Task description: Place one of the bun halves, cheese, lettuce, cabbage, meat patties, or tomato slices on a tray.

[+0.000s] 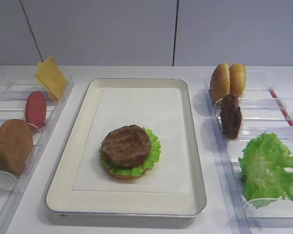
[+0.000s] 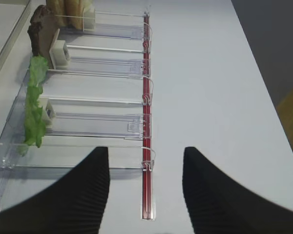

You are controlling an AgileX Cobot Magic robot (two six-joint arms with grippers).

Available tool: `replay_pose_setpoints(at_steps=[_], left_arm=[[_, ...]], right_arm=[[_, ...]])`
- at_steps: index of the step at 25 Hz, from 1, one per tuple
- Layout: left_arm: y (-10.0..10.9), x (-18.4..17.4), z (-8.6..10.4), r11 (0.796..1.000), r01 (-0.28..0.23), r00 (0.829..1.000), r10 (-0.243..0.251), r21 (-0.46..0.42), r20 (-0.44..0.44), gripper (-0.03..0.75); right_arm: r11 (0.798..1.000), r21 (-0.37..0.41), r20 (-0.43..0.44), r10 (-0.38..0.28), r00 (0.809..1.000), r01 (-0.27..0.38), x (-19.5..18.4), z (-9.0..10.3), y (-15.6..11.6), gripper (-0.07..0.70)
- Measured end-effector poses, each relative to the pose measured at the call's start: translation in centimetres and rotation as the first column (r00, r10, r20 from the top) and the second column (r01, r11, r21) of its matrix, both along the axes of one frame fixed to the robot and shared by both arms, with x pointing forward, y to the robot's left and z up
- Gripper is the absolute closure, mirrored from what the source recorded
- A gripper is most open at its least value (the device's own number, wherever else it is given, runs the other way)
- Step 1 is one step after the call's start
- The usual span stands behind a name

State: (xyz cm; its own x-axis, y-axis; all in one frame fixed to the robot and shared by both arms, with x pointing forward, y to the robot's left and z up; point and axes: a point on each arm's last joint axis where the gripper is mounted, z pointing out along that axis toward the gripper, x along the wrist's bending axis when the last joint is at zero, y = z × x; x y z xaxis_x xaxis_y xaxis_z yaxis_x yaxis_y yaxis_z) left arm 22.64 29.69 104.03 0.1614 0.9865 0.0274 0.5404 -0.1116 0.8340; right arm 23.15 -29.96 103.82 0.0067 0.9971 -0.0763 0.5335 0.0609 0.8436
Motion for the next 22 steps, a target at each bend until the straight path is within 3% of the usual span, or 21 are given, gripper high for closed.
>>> replay_pose_setpoints(at_steps=[22], left_arm=[[0.0, 0.0, 0.0, 1.0, 0.0, 1.0, 0.0, 0.0, 0.0, 0.512]], right_arm=[[1.0, 0.003, -0.001, 0.002, 1.0, -0.002, -0.01, -0.01, 0.03, 0.264]])
